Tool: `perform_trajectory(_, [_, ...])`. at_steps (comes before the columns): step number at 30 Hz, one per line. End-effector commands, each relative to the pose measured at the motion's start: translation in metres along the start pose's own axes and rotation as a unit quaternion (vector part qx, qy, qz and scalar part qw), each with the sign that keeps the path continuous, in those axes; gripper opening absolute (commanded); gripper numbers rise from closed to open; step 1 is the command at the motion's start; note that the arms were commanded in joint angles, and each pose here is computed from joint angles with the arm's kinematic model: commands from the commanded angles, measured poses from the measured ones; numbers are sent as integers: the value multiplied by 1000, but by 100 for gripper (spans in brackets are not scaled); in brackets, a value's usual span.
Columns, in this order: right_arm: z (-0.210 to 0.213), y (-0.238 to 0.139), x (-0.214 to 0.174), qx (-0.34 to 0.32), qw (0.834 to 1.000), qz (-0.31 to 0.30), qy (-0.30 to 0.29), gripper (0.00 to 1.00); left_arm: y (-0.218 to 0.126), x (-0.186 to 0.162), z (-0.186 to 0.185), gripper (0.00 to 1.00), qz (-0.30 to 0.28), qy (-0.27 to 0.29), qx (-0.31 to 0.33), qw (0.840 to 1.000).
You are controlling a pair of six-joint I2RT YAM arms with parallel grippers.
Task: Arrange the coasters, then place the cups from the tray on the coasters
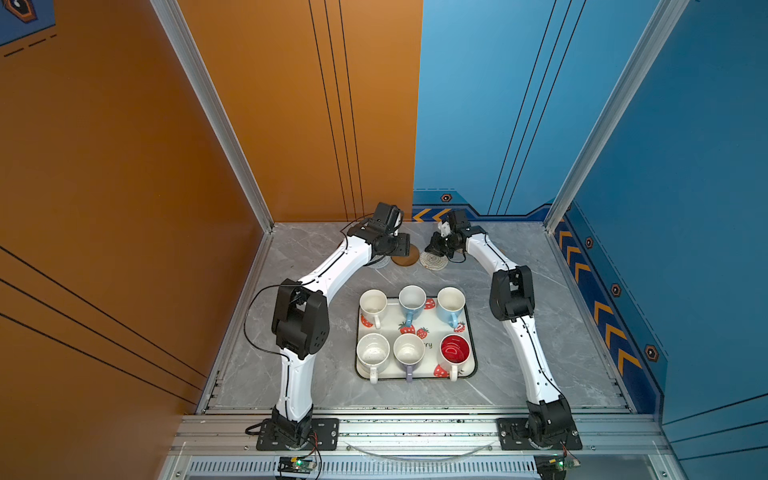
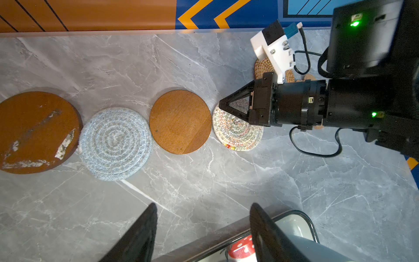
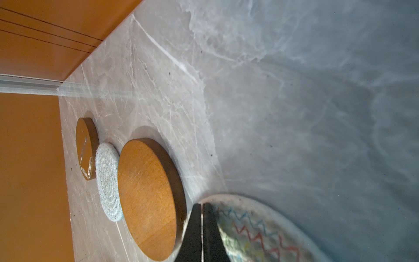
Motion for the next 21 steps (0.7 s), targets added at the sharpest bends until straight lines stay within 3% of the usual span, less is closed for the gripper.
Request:
perform_trajectory(1, [-6, 5, 7, 1, 1000, -15, 7, 0, -8, 7, -2, 66, -11, -8, -12, 1000])
perform_trajectory(15, [-5, 1, 18, 19, 999, -32, 15, 0, -11, 6, -1, 66, -11, -8, -12, 1000])
perform_trajectory(21, [18, -35, 33, 27, 998, -53, -11, 0, -15, 8, -4, 65, -14, -11, -15, 1000])
Point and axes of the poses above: each gripper's point midway between its finger pads, its own y axis out along the fingers, its own z axis along the line the jaws close on, x = y × z, the point moved 3 cm from there along -y, back along the fingers, and after that the axes turned 8 degrees about -y, right-handed, at the moved point
